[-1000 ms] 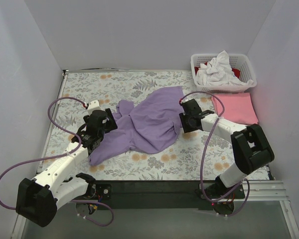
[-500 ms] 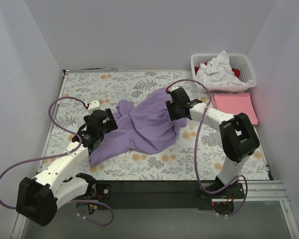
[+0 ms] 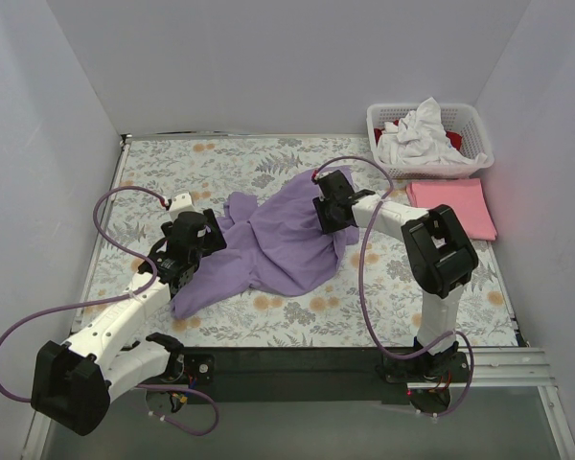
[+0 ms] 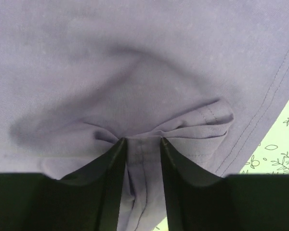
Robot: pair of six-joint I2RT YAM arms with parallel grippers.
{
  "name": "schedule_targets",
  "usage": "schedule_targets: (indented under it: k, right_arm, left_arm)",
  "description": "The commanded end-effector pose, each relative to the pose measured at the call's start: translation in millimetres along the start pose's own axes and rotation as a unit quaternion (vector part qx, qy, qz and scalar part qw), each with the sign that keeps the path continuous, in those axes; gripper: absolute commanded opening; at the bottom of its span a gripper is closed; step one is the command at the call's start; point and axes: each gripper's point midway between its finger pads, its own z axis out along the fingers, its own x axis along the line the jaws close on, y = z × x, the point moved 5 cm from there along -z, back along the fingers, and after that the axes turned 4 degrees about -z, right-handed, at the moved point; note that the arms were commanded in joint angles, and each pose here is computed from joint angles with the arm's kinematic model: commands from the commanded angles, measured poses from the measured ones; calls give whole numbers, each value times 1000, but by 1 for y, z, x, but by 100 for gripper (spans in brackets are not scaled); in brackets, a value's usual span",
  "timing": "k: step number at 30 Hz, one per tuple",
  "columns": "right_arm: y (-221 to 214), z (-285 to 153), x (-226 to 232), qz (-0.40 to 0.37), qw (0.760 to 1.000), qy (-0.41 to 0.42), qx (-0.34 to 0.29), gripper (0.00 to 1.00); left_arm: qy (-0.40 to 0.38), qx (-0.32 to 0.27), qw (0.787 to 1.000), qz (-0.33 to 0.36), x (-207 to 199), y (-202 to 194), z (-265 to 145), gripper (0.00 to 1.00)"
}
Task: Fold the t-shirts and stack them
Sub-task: Flatten the tshirt out
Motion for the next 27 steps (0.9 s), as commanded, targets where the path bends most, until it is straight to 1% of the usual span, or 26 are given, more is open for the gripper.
schedule_targets:
  k: [1, 2, 3, 4, 5, 11, 12, 17, 18, 19, 24, 25, 26, 27]
  right_arm:
    - [4, 0, 0, 3, 1000, -10, -10, 30]
    - [4, -2, -1, 1, 1000, -14, -11, 22]
    - [5, -3, -2, 0, 1000, -18, -13, 19]
    - [7, -7, -4, -2, 1000, -25, -18, 9]
    - [16, -34, -16, -7, 997, -58, -44, 2]
    - [7, -75, -34, -2, 993, -101, -64, 1]
    - [-3, -77, -38, -2, 992, -115, -52, 1]
    - [-35, -106, -59, 29, 983, -175, -39, 1]
    - [-54, -106, -65, 36, 981, -190, -19, 1]
    - [-65, -119, -72, 45, 977, -208, -12, 1]
    - [-122, -146, -92, 120, 964, -236, 6, 1]
    - [-132, -154, -95, 154, 959, -238, -11, 1]
    - [-140, -156, -96, 178, 960, -217, -7, 1]
    - [-144, -160, -97, 193, 958, -212, -15, 2]
  left_arm:
    - [-4, -8, 1000, 1, 0, 4, -2, 71]
    - [-3, -8, 1000, 1, 1, 4, -2, 71]
    - [-3, -7, 1000, 2, 1, 3, -2, 70]
    - [-2, -6, 1000, 3, 1, 3, -2, 71]
    - [-3, -6, 1000, 2, 1, 3, -2, 71]
    - [-4, -5, 1000, 3, 0, 3, -2, 71]
    - [-5, -5, 1000, 2, 0, 3, -2, 71]
    - [-3, -4, 1000, 4, 1, 2, -1, 71]
    - [-1, -4, 1000, 3, 2, 1, -1, 70]
    - [0, -4, 1000, 4, 2, 2, -1, 71]
    - [1, -8, 1000, -1, 2, 3, -2, 71]
    - [-1, -8, 1000, -2, 1, 3, -2, 71]
    - [1, -6, 1000, -1, 2, 3, -1, 71]
    - [1, -5, 1000, -1, 2, 2, -1, 71]
